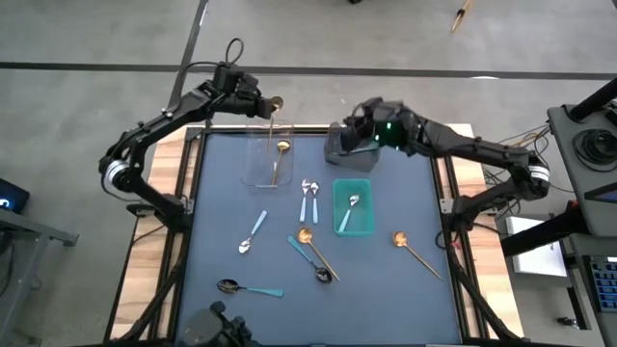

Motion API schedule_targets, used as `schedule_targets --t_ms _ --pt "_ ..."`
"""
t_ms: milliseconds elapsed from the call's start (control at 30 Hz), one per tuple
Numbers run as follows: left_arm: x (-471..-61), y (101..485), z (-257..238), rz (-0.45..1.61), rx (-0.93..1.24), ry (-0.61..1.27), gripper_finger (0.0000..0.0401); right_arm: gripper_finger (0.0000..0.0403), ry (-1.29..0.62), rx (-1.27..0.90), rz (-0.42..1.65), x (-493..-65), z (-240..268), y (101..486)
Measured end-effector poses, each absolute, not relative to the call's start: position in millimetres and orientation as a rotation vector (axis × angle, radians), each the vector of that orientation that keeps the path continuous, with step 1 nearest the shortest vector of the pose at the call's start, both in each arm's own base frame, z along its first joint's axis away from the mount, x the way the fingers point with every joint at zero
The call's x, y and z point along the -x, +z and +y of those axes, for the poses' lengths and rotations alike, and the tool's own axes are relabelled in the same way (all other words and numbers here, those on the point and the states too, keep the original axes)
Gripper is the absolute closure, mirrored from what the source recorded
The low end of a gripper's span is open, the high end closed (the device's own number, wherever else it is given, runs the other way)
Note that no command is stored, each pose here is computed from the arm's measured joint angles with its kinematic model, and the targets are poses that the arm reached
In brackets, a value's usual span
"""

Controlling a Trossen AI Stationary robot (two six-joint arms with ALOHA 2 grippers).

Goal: Sort silverware by color (type)
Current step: Put the gold spoon into the transparent bin

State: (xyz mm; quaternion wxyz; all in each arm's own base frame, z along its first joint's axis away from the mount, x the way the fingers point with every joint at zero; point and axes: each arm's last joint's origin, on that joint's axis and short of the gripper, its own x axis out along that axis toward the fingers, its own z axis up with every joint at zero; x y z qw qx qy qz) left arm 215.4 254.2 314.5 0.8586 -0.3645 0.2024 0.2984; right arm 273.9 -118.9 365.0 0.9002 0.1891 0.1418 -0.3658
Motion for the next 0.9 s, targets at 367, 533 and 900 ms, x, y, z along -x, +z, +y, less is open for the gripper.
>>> schedule_targets --t_ms 367,533,900 --pt "-220.6 299.2 262.9 0.446 0.833 0.695 0.0401 0.0344 -0.749 -0.299 0.287 -264.1 -172.9 372.8" --pt "-218.3 294.9 262.4 0.488 0.829 0.761 0.0401 0.0344 -0.721 -0.224 0.329 -279.9 -187.6 372.3" --pt "-220.1 279.1 248.1 0.576 0.879 0.753 0.0401 0.0344 -0.695 -0.129 0.488 -312.7 -212.6 369.5"
